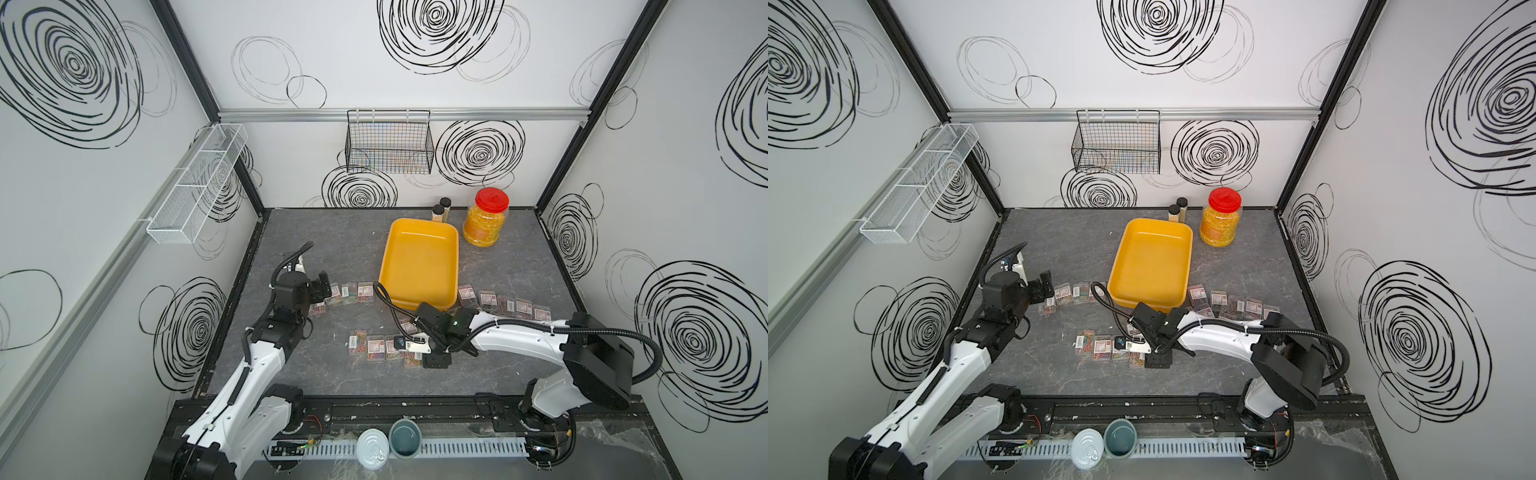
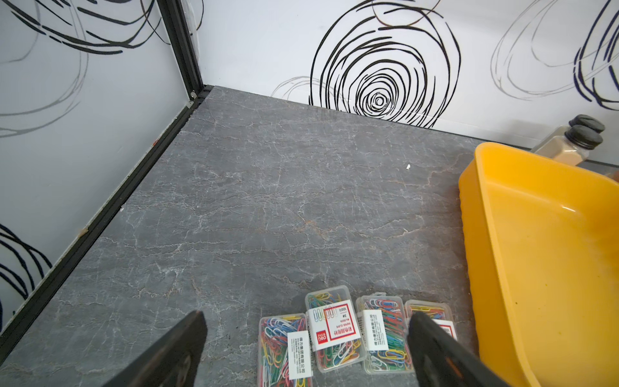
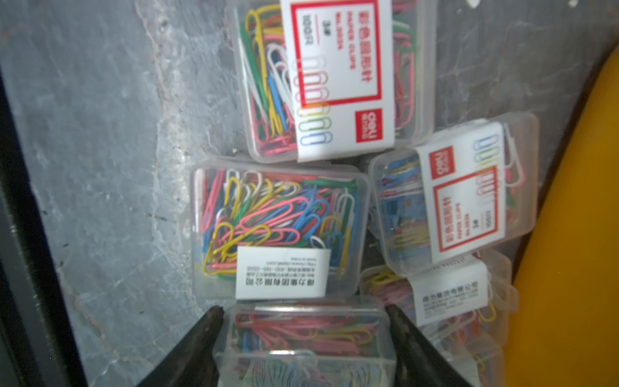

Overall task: Take the paper clips out of the storage box
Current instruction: Place the boxed paper clips at the center of the board, then reset both arms

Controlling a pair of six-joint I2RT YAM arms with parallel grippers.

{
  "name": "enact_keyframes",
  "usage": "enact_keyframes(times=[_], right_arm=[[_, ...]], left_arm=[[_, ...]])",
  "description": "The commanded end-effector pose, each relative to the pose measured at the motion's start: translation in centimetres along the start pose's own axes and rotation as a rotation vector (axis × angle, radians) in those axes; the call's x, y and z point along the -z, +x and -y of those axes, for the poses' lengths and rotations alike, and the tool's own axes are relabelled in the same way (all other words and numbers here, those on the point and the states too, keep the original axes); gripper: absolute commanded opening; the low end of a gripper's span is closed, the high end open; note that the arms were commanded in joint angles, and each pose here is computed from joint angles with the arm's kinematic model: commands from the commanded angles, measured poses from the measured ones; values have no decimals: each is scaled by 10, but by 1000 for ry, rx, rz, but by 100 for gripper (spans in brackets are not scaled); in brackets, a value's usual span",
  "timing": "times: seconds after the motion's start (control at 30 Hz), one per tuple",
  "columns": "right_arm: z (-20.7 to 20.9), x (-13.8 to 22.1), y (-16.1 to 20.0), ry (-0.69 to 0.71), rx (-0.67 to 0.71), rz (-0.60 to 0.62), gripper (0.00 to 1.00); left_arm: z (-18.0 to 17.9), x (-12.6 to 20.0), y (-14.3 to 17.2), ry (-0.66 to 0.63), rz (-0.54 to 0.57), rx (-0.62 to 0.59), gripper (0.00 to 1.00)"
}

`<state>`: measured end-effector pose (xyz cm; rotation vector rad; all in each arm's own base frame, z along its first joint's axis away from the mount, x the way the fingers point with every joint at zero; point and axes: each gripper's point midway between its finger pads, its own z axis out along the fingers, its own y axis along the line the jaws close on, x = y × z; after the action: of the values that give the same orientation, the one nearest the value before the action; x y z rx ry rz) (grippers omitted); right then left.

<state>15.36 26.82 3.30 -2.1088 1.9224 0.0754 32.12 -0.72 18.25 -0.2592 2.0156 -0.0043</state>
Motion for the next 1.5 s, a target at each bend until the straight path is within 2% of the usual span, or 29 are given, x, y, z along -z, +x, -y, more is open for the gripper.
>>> enact_keyframes(times=[0.0,0.23,0.5,0.6,0.7,0.8,0.9,1.0,1.1,1.17,1.3,1.4,1.47], right_arm=[[2,-11,-3,12,18,-3,75],[2,-8,0,11,10,-15,87],[-3,19,-1,-15,5,14,91],[11,39,-12,33,-30,75,95],[46,62,-23,181,-118,157,95],[98,100,-36,338,-279,291,98],[162,142,-27,507,-559,417,98],[223,174,19,734,-925,444,100],[256,183,66,792,-1269,477,100],[262,188,86,831,-1415,529,100],[256,215,105,959,-1443,690,100],[243,223,151,1078,-1572,673,100],[227,207,191,1121,-1685,575,100]], left_arm=[[1,-1,-14,7,49,11,97],[0,-6,-16,6,55,7,98],[2,-11,-20,9,69,17,98],[-2,-10,-28,-16,97,36,99],[-16,-5,-39,-101,133,93,99],[-25,-1,-46,-144,149,126,99],[-23,2,-52,-130,182,114,99],[-37,1,-53,-211,193,90,99],[-52,-7,-52,-270,171,67,99],[-52,-10,-51,-270,184,15,99],[-52,-16,-45,-224,229,2,99],[-61,-20,-33,-265,217,-14,99],[-68,-21,-27,-291,220,-15,99]])
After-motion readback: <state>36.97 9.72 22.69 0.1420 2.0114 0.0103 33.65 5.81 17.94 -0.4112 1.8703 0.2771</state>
